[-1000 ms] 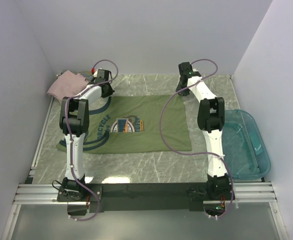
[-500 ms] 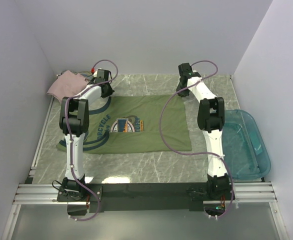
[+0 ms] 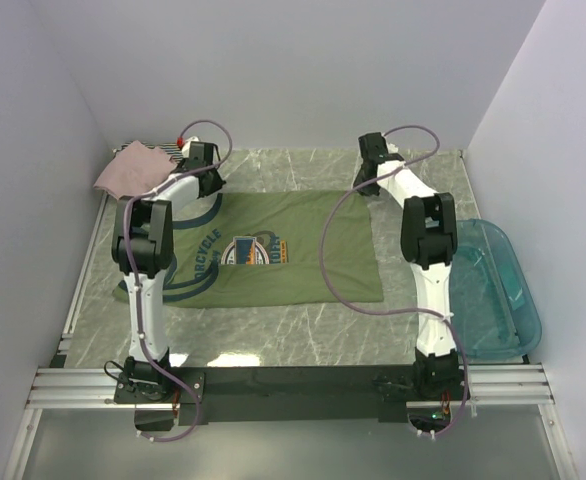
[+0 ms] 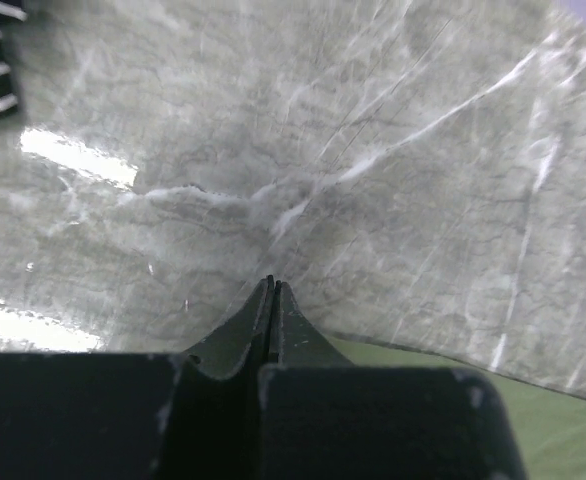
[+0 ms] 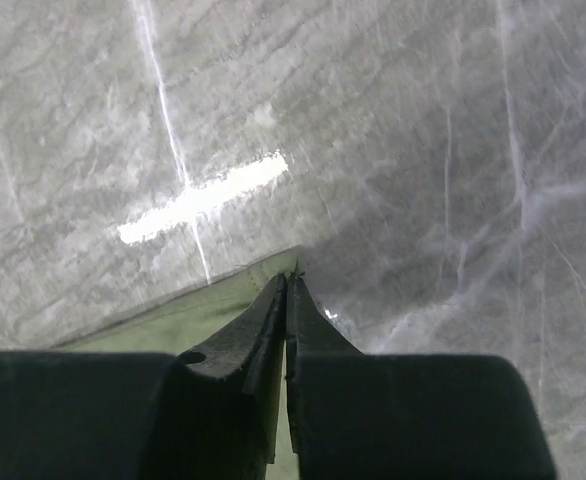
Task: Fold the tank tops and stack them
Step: Fold the tank top
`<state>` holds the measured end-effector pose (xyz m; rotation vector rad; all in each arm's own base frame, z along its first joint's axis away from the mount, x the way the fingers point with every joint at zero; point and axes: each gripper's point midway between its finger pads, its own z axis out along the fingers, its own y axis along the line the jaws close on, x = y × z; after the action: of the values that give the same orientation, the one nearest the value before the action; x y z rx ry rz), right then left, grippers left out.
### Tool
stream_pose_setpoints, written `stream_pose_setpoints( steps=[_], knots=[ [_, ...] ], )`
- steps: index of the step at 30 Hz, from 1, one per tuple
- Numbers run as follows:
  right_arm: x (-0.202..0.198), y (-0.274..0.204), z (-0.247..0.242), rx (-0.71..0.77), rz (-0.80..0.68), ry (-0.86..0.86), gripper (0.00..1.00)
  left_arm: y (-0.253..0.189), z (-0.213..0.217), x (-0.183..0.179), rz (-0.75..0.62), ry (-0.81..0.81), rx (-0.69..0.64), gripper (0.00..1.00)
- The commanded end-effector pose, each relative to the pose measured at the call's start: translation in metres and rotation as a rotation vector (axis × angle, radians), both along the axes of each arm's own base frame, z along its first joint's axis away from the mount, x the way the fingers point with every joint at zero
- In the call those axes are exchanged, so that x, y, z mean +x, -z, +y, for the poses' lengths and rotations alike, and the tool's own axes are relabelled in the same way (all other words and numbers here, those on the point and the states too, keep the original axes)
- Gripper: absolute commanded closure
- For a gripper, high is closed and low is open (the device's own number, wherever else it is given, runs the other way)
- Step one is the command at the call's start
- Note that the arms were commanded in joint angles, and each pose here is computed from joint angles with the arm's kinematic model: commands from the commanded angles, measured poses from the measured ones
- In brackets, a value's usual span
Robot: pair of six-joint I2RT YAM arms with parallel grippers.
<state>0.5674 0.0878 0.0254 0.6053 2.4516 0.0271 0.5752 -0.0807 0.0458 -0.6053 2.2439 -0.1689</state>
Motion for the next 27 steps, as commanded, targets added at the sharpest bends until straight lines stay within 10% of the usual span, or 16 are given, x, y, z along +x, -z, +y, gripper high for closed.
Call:
stream_pose_setpoints(
  steps=[1, 12, 19, 27],
  knots=[
    [0.018, -0.061, -0.006, -0.008, -0.182, 0.000, 0.93, -0.072, 0.006, 0.016, -0.199, -0.043, -0.027, 0.99],
    [0.015, -0.083, -0.005, -0.001, -0.254, -0.029, 0.94, -0.071, 0.000, 0.016, -0.156, 0.016, -0.093, 0.99],
    [0.017, -0.070, -0.004, 0.000, -0.216, -0.028, 0.94, -0.049, -0.009, 0.002, -0.071, 0.025, -0.157, 0.62],
    [0.016, -0.062, -0.004, 0.000, -0.200, -0.023, 0.94, -0.027, -0.013, -0.003, -0.004, 0.023, -0.182, 0.59]
  ],
)
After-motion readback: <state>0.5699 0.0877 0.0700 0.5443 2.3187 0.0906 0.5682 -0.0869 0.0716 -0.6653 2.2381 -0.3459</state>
